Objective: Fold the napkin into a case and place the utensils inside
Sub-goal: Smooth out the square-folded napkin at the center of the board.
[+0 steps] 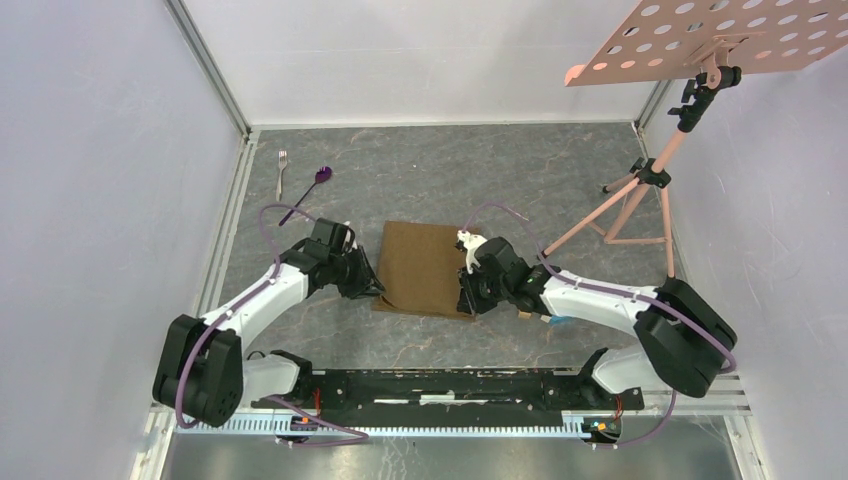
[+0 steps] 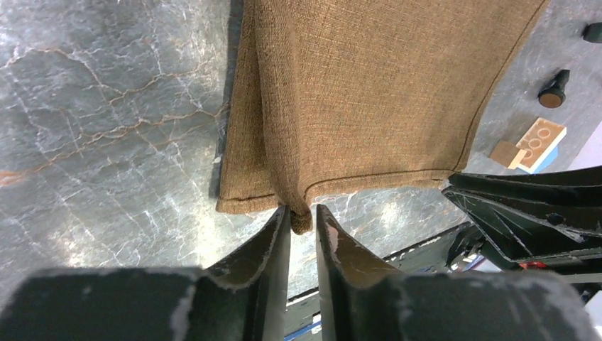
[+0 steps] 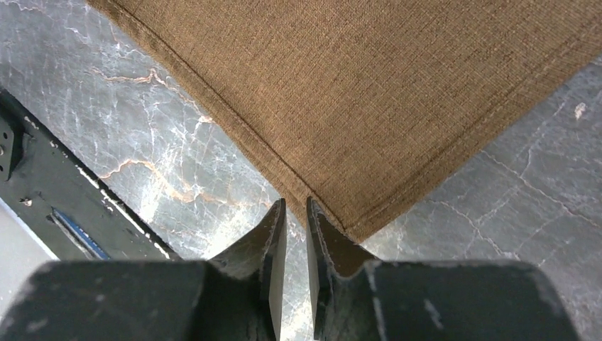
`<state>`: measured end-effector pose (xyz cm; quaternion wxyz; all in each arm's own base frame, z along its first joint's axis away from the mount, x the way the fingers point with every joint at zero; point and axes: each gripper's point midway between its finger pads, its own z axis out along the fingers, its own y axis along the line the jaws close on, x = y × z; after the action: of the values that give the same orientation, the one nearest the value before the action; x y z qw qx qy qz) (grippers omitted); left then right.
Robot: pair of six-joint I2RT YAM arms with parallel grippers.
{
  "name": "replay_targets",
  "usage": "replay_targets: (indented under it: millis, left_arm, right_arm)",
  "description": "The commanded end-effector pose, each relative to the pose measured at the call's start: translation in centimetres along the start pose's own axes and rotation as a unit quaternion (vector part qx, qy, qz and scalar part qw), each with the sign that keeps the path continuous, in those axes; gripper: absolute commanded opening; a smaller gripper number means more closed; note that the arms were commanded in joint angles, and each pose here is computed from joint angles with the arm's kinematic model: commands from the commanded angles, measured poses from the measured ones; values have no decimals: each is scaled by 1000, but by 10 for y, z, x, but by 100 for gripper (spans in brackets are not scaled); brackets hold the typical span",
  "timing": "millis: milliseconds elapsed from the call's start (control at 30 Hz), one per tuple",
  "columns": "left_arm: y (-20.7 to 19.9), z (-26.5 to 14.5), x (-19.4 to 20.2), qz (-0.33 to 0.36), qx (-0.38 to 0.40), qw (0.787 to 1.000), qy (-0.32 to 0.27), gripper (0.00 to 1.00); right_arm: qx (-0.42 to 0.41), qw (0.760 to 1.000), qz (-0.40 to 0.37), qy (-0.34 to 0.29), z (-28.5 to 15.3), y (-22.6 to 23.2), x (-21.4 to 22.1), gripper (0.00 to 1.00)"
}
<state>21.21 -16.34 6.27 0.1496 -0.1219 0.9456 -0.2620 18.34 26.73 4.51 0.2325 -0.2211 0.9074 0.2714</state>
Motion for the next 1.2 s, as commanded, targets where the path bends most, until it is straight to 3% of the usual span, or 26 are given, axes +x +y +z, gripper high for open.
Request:
replay_targets:
  millis: [0, 67, 233, 333, 567, 733, 767, 833, 1167]
  left_arm:
    - [-8, 12, -2, -15, 17, 1000, 16, 19]
    - [-5, 13, 3, -21, 14, 999, 21, 18]
    - [9, -17, -3, -11, -35, 999, -30, 31]
    - [-3, -32, -13, 2, -21, 998, -57, 37]
    - [-25, 1, -9, -28, 52, 998, -8, 21]
    - [1, 21, -5, -29, 11, 999, -8, 15]
    - [6, 23, -2, -30, 4, 1000, -6, 14]
    - [15, 27, 0, -29, -9, 999, -11, 13]
    - [49, 35, 16, -38, -63, 997, -7, 5]
  right_arm:
    - [-18, 999, -17, -24, 11, 4, -9, 20]
    - [-16, 1000, -17, -18, 13, 0, -1, 20]
    - [-14, 1000, -2, 5, 16, -11, 29, 22]
    - [-30, 999, -14, -7, 10, 1, 14, 27]
    - [-109, 987, -38, -108, 5, 56, -90, 59]
    - [-208, 966, 15, -155, 28, 86, -140, 79]
    - [-230, 960, 19, -162, 33, 93, -150, 89]
    - [-247, 956, 30, -159, 50, 99, -162, 98]
    - [-301, 941, 51, -147, 106, 112, -173, 93]
